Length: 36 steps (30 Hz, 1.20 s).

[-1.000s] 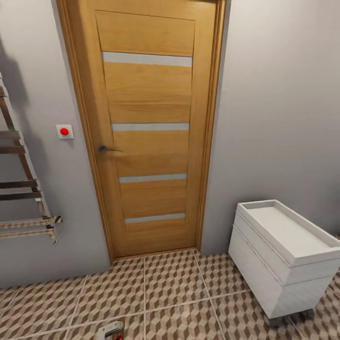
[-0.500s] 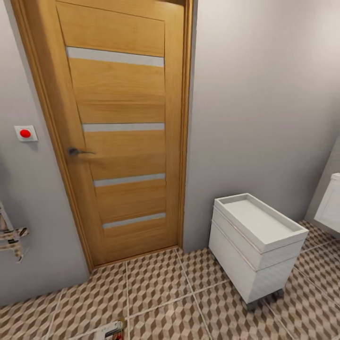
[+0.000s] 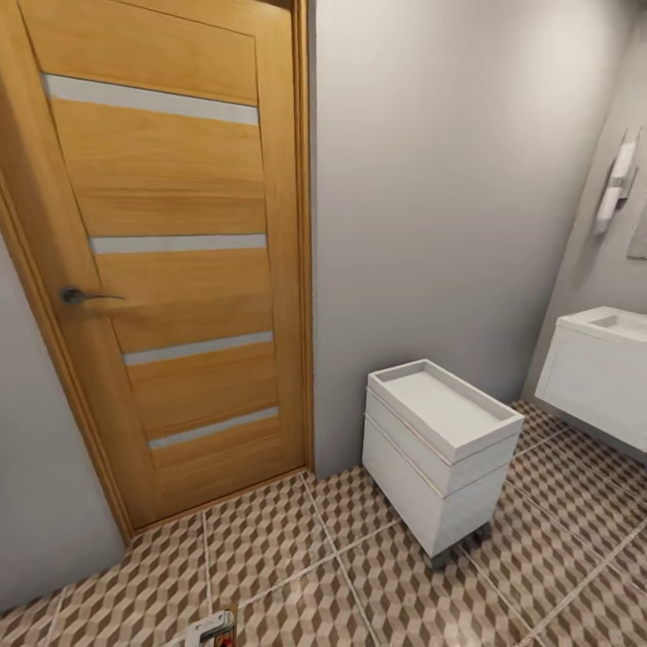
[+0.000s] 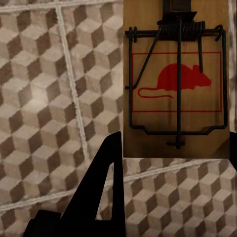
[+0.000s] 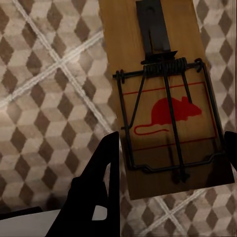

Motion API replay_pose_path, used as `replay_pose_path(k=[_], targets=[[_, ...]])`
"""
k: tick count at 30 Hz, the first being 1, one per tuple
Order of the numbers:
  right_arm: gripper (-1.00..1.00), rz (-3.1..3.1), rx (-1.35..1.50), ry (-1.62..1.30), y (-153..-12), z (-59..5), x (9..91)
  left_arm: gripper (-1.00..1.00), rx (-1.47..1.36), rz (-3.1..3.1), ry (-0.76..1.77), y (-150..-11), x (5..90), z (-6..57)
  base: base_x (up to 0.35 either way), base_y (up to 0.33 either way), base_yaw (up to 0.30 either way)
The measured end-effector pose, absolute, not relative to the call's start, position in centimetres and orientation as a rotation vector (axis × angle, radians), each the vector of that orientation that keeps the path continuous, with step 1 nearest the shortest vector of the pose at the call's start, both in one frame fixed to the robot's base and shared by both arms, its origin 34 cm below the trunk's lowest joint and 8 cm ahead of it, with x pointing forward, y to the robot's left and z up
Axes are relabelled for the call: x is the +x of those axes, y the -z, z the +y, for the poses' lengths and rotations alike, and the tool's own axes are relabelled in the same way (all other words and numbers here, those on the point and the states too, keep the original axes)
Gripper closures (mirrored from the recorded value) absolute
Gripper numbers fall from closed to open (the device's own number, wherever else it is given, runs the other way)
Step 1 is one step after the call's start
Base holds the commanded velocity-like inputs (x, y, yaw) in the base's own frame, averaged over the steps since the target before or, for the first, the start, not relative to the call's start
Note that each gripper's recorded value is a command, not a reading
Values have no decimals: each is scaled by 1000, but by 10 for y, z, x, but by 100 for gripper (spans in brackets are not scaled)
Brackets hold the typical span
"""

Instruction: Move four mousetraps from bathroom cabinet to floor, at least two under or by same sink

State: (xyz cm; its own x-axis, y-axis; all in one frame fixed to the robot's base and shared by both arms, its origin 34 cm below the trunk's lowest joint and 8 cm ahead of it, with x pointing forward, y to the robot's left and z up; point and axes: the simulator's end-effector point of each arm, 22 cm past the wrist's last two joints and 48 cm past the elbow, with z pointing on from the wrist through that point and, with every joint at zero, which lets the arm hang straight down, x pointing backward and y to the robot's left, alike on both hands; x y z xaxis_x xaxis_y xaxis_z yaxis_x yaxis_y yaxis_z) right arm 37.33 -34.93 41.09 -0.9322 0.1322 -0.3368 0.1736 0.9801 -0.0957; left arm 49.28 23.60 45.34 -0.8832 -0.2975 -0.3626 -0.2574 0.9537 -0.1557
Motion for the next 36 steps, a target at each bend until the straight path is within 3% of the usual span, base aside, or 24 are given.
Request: replay_pose_path(k=[36], targets=[[100, 2792, 222, 177, -411, -350, 373, 100, -401, 2717, 145, -453, 493, 236, 0, 0, -298]])
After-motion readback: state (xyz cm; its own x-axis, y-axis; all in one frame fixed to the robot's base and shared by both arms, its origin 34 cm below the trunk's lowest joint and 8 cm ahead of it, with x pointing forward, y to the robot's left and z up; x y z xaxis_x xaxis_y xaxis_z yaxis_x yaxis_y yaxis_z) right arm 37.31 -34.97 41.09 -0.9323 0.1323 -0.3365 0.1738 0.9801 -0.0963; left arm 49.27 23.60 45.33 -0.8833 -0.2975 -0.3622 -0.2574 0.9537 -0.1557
